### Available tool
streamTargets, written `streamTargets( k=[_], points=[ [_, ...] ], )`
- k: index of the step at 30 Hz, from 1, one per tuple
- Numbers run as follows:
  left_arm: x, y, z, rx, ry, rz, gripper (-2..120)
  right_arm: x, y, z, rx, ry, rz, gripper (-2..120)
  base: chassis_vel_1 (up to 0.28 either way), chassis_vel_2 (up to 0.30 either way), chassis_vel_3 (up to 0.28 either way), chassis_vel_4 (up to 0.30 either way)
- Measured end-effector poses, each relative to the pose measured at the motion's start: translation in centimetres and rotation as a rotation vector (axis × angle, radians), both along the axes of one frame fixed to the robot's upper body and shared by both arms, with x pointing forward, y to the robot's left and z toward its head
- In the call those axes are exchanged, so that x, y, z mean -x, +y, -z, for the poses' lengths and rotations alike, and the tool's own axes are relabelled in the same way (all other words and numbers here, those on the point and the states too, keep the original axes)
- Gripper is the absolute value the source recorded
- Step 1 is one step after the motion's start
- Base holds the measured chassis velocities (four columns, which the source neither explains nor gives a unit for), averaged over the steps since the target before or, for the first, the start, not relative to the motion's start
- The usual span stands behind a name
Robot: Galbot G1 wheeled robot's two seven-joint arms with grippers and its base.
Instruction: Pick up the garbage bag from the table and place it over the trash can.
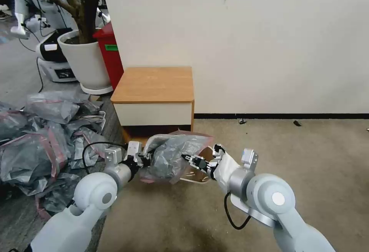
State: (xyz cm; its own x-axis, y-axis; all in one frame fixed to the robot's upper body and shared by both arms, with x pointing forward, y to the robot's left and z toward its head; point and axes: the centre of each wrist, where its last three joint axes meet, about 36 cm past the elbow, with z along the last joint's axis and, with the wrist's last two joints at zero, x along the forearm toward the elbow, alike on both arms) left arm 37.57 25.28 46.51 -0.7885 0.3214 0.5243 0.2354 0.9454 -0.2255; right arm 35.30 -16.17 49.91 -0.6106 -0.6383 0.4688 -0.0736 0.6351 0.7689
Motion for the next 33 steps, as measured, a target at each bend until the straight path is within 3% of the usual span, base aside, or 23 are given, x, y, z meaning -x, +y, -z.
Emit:
streamTargets(
  k=[8,13,20,22,24,26,28,33],
  points=[
    [0.1,-0.1,0.0,0.002,0.001,0.003,3,-0.3,0.1,0.7,0.001,0.008,-0.002,17,0.0,0.0,0.0,0.0],
    [0.2,-0.2,0.0,-0.001,0.002,0.01,3,-0.6,0.3,1.0,-0.012,0.013,0.0,30,0.0,0.0,0.0,0.0],
    [0.2,-0.2,0.0,-0.003,0.003,0.012,3,-0.8,0.3,1.3,-0.034,0.004,-0.003,33,0.0,0.0,0.0,0.0],
    [0.2,-0.2,0.0,-0.003,0.003,0.012,3,-0.8,0.3,1.4,-0.035,0.003,-0.002,30,0.0,0.0,0.0,0.0],
    [0.2,-0.2,0.0,-0.003,0.003,0.013,3,-0.9,0.3,1.5,-0.039,-0.003,-0.003,18,0.0,0.0,0.0,0.0],
    [0.2,-0.2,0.0,-0.004,0.003,0.013,3,-0.9,0.3,1.5,-0.039,-0.005,-0.004,17,0.0,0.0,0.0,0.0],
    [0.2,-0.2,0.0,-0.004,0.004,0.012,3,-0.9,0.3,1.8,-0.034,-0.022,-0.002,0,0.0,0.0,0.0,0.0],
    [0.1,-0.3,0.1,-0.003,0.005,0.012,3,-0.8,0.4,2.2,-0.025,-0.04,0.005,0,0.0,0.0,0.0,0.0]
  ],
)
